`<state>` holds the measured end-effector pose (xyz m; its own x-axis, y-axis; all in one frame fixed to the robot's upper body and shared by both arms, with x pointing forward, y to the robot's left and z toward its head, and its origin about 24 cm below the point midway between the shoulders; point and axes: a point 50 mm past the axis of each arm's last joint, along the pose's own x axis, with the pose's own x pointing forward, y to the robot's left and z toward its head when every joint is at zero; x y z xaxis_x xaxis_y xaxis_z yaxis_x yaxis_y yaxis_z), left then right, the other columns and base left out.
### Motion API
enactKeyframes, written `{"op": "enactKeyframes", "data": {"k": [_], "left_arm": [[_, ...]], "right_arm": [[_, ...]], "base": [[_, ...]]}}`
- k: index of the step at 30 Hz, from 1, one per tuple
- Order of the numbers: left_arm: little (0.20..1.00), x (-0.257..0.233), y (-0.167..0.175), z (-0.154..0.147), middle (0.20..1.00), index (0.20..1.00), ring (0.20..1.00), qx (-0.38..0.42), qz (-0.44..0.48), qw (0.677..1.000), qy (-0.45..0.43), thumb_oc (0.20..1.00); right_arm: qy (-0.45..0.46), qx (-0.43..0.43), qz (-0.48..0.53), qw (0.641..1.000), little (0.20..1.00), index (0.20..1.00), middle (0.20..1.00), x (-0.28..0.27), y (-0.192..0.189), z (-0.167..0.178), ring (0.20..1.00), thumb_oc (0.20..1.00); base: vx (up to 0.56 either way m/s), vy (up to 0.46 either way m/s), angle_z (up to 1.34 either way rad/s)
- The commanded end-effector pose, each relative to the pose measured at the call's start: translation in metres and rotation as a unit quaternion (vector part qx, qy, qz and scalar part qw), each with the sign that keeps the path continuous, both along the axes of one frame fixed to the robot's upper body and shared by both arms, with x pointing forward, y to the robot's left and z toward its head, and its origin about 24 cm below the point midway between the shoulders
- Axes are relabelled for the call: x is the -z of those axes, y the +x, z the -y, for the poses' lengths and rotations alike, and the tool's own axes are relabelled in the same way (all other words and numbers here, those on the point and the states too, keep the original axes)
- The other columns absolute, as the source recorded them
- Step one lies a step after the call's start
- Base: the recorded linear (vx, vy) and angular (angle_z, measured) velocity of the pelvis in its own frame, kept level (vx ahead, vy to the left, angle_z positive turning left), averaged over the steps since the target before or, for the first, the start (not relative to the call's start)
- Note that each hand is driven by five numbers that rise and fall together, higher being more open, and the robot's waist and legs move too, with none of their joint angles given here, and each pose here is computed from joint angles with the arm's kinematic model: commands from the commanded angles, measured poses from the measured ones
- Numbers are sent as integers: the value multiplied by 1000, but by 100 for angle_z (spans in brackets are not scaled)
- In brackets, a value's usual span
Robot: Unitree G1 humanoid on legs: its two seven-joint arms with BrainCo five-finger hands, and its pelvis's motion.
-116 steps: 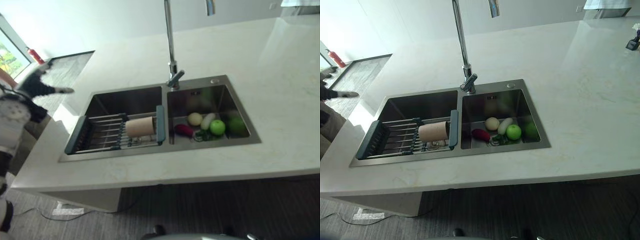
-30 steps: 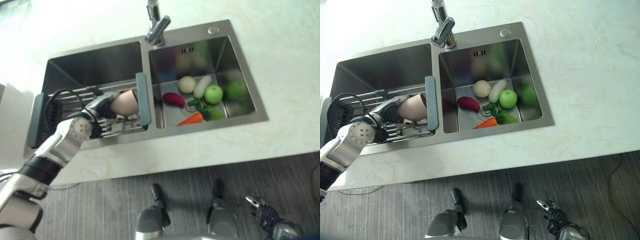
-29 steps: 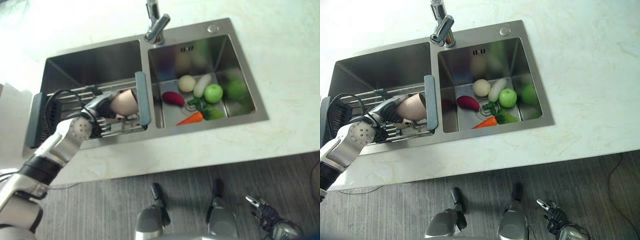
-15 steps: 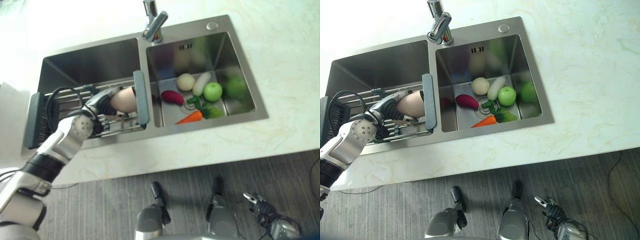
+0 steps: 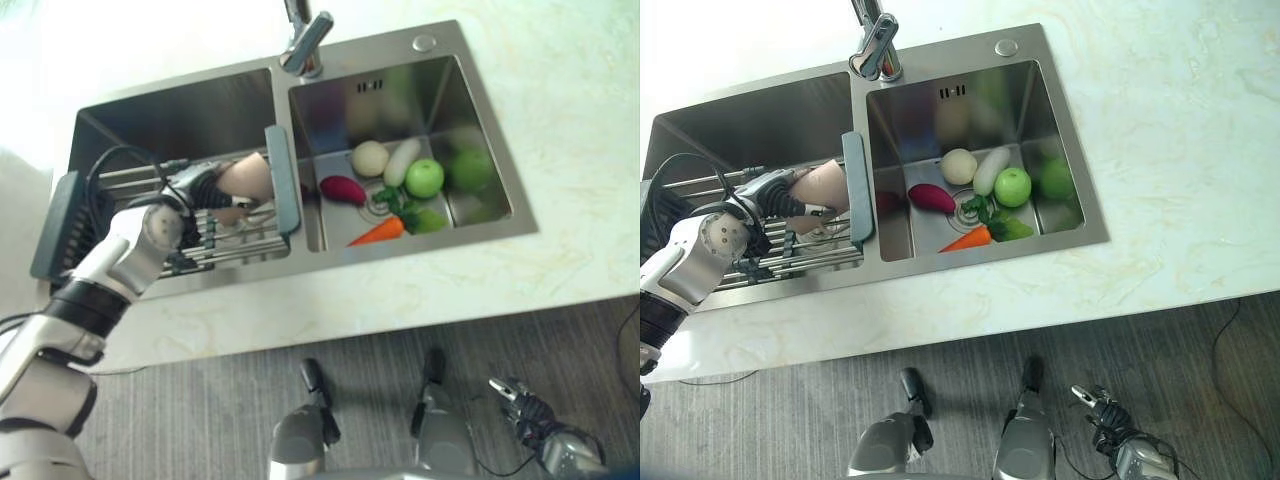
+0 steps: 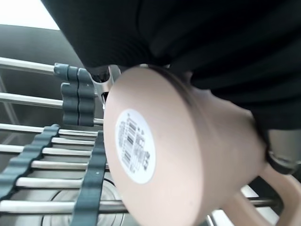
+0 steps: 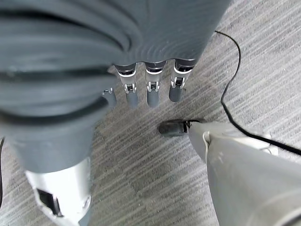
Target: Place the dishes in the dishwasher.
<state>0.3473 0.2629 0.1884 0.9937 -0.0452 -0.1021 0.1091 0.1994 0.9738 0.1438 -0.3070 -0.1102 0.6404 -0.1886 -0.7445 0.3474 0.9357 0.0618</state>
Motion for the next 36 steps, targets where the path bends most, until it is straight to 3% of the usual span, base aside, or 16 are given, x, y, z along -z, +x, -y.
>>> {"op": "enactKeyframes", "data": {"k": [1,9,12,25,36], "left_arm": [[200,48,-5,-9,200,200,200,-26,-115,992,48,200],[200,37,-8,-17,200,200,200,-33,-82,993,82,200],[200,18,-11,-22,200,200,200,-39,-28,992,118,200],[200,-3,-26,-45,200,200,200,-76,50,986,140,200],[200,5,-42,-67,200,200,200,-103,34,980,167,200]], "right_arm": [[3,9,44,999,1000,1000,1000,-13,21,7,1000,1000],[5,11,46,999,1000,1000,1000,-13,18,7,1000,1000],[9,15,45,999,1000,1000,1000,-10,12,6,1000,1000],[17,32,30,999,1000,1000,1000,-3,-6,7,1000,1000],[29,47,-1,998,1000,1000,1000,6,-26,4,1000,1000]], "base": [[0,0,0],[0,0,0],[-13,2,-1],[14,-2,1],[49,3,8]]}}
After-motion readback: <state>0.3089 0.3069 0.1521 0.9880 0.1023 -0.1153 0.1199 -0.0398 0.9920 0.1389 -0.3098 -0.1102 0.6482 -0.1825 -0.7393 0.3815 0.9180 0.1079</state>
